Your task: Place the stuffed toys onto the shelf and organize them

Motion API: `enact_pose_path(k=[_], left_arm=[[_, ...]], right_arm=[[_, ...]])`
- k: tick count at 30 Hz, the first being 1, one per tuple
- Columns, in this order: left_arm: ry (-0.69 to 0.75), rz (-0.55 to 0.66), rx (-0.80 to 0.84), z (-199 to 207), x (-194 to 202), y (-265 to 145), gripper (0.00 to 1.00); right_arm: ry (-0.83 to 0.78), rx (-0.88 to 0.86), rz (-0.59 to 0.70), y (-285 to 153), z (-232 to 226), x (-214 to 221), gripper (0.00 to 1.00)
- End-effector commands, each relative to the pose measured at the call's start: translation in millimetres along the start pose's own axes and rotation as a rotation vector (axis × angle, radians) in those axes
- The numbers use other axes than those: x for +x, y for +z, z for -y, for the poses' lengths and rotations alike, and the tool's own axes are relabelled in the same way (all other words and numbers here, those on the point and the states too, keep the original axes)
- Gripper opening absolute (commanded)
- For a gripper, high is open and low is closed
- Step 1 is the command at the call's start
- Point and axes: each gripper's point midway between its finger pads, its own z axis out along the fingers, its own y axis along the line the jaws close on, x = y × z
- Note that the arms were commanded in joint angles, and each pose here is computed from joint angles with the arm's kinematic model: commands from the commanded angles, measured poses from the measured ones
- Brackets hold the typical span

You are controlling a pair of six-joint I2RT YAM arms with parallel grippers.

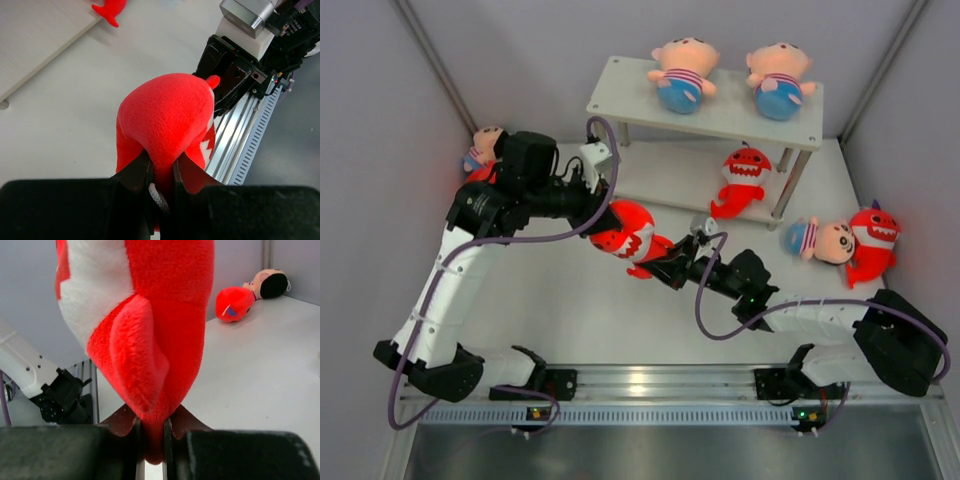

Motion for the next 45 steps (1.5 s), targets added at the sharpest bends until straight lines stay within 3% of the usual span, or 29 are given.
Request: enact_pose_path(k=[1,4,5,10,14,18,23,31,38,45], left_arm=[[0.001,0.038,0.007,2.0,-11.2,-2.4,0.00],[0.008,0.037,-0.040,-6.5,-13.5,-3.1,0.35],[0.009,0.033,-0.069,-11.7,-13.1,-3.3,0.54],[0.036,0.029,-0.203,-35.5,-15.2,-8.6,0.98],[0.061,0.017,-0.444,-75.4,-16.8,-24.7,0.98],[0.084,0.008,-0.567,-94.3,-17.6,-37.3,0.98],[0.109,-0.011,-0.578,-95.2,-10.9,-40.4,0.98],[0.125,-0.028,-0.559,-92.0,-1.5,-39.0,0.98],[0.147,-0.018,-0.544,-87.1,-2.7,-42.6,0.98],[0.164,-0.004,-0.546,-83.3,-3.8,-49.2,0.98]], right_arm=[[0.045,-0.118,0.147,12.4,-29.2,-48.5,0.00],[0.099,-0.067,0.076,15.9,-20.6,-34.4,0.00],[0.121,-0.038,0.026,15.9,-14.8,-22.5,0.00],[0.237,0.065,-0.001,3.6,4.2,-2.4,0.00],[0.388,0.173,-0.044,-5.5,30.2,20.5,0.00],[0.547,0.262,-0.076,-12.2,59.6,39.5,0.00],[0.609,0.346,-0.119,-6.9,89.7,54.7,0.00],[0.666,0.467,-0.032,12.5,136.8,29.2,0.00],[0.793,0.607,0.021,16.6,184.5,31.5,0.00],[0.802,0.709,0.084,19.3,224.0,26.2,0.00]])
